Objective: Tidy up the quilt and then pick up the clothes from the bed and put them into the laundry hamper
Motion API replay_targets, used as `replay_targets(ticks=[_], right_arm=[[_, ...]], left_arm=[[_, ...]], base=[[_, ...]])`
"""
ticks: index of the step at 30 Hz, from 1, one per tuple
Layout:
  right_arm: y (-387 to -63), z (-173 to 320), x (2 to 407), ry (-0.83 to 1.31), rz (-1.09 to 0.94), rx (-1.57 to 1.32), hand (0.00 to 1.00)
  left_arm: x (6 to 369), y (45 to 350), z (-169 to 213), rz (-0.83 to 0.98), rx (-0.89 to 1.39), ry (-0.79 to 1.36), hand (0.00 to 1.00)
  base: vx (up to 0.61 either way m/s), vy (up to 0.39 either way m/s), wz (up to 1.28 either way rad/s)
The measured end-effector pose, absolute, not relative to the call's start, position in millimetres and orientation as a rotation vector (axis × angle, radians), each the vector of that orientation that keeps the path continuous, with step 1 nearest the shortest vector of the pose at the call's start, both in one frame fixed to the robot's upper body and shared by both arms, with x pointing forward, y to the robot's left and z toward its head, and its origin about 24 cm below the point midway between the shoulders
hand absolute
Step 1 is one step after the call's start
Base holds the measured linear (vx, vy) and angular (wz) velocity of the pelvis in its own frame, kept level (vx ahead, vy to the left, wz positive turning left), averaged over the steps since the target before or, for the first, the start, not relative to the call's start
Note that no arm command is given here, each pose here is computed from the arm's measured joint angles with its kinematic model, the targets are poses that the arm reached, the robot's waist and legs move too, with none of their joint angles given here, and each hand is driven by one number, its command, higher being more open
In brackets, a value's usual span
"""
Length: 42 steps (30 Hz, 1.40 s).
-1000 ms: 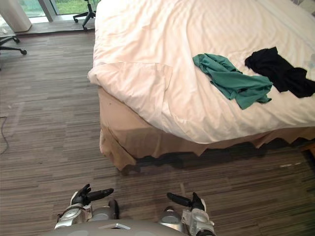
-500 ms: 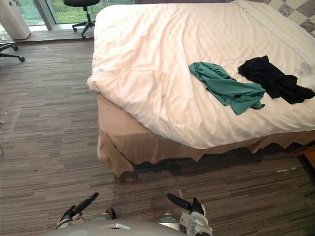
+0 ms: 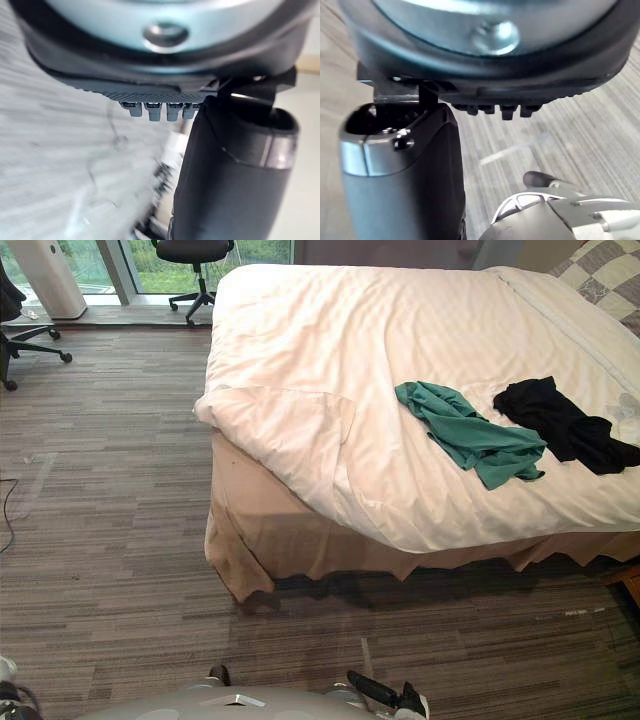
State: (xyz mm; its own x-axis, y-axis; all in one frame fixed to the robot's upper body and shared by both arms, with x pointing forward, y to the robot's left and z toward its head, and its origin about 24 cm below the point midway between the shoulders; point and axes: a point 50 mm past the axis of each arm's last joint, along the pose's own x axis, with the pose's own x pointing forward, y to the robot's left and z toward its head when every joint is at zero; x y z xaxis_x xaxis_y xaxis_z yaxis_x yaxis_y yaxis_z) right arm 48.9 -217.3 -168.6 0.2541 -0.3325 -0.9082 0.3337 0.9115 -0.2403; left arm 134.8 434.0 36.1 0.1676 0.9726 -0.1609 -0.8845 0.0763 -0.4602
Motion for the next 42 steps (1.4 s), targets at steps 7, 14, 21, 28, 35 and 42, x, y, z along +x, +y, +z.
replay_targets(ticks=[7, 14, 21, 28, 35, 42], right_arm=[[-223.2, -167.9, 41.2, 1.214, -0.469, 0.083, 1.0], [-228.7, -166.8, 38.1, 1.193, -0.485, 0.123, 1.0], [-230.8, -162.2, 64.1, 1.11, -0.48, 0.123, 1.0], [-230.5, -151.8, 102.5, 0.995, -0.452, 0.082, 1.0], [-225.6, -136.5, 141.8, 0.855, -0.419, 0.08, 1.0], [-212.0, -112.2, 187.4, 0.691, -0.346, 0.08, 1.0]], left_arm=[[216.5, 380.7, 154.9, 0.998, 0.186, -0.514, 1.0], [265.9, 320.7, 181.5, 0.716, 0.63, -0.532, 1.0], [318.1, 272.6, 248.4, 0.571, 1.089, -0.693, 1.0], [336.2, 255.7, 299.1, 0.614, 1.183, -0.763, 1.0], [343.1, 243.2, 342.3, 0.614, 1.326, -0.816, 1.0], [359.2, 244.7, 353.0, 0.546, 1.398, -0.698, 0.0]], base=[[0.0, 0.001, -0.02], [-0.02, 0.004, -0.23], [-0.01, -0.005, -0.3], [-0.01, -0.012, -0.22], [-0.02, -0.006, -0.17], [0.0, 0.014, -0.15]])
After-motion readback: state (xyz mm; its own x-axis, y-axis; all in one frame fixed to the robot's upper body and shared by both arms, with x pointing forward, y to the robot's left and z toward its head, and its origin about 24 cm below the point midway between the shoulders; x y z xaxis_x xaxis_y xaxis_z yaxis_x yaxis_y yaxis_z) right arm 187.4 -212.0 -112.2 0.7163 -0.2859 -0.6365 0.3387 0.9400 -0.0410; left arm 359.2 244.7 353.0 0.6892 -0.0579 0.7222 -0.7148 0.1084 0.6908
